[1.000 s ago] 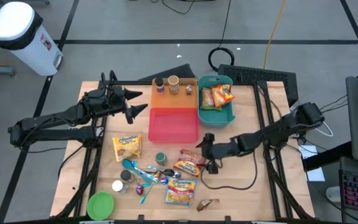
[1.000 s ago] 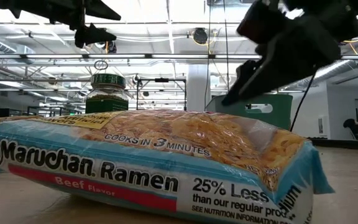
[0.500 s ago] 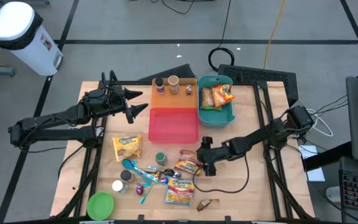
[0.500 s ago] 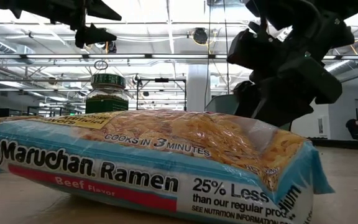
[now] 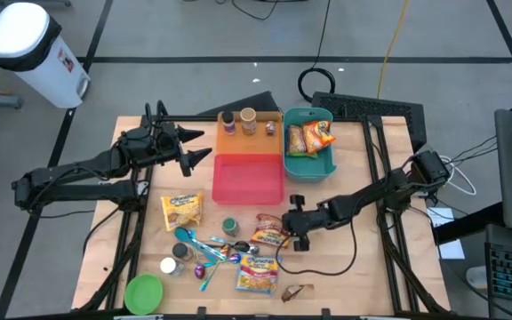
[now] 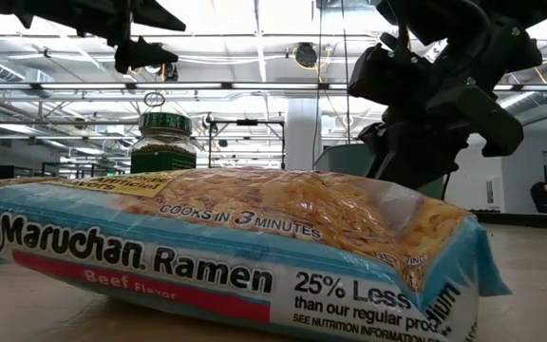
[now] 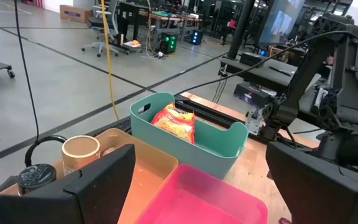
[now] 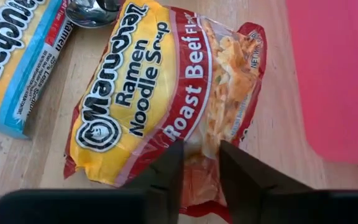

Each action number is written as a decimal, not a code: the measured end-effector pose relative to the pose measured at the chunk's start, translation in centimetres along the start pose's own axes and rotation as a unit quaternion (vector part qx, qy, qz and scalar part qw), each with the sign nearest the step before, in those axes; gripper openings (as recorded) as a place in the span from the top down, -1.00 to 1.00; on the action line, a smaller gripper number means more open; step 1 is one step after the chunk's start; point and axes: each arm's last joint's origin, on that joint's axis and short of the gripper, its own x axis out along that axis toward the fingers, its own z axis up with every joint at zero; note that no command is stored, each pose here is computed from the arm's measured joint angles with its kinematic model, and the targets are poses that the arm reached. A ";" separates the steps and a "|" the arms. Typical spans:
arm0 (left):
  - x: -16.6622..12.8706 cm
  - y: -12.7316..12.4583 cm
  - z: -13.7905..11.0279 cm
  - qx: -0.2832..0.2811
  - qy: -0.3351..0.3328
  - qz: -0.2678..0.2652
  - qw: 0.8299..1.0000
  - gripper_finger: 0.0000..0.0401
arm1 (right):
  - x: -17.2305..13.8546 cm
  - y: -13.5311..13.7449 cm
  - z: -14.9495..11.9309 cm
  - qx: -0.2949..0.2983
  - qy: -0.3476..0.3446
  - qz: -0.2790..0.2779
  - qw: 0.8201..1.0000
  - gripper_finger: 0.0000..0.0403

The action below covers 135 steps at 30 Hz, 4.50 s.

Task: Pick & Place Food Item
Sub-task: Put the red noodle pack into the blue bin, then put the orange spice pack into the orange bin

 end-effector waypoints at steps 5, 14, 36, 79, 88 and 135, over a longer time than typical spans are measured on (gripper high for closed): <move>0.0 0.0 0.0 0.000 0.000 0.000 1.000 -0.84 | -1.0 -0.1 0.5 0.004 -0.016 0.003 1.000 0.92; 0.0 0.0 0.0 0.001 0.000 0.000 1.000 -0.80 | -5.4 -0.7 2.7 0.016 -0.095 0.016 0.995 1.00; 0.0 0.0 0.0 0.001 0.000 0.000 1.000 -0.80 | -20.0 -6.3 2.8 0.017 -0.238 -0.311 0.920 1.00; 0.0 0.0 0.0 -0.011 -0.001 0.000 1.000 -0.80 | -11.6 -13.5 -7.3 -0.049 -0.198 -0.263 0.943 0.24; 0.0 0.0 0.0 -0.010 -0.001 0.001 1.000 -0.80 | -13.4 -10.5 -4.8 -0.042 -0.353 -0.200 0.913 -0.09; 0.0 0.0 0.2 -0.010 -0.009 -0.001 1.000 -0.80 | -1.9 11.8 -7.8 -0.065 -0.226 0.214 0.948 -0.16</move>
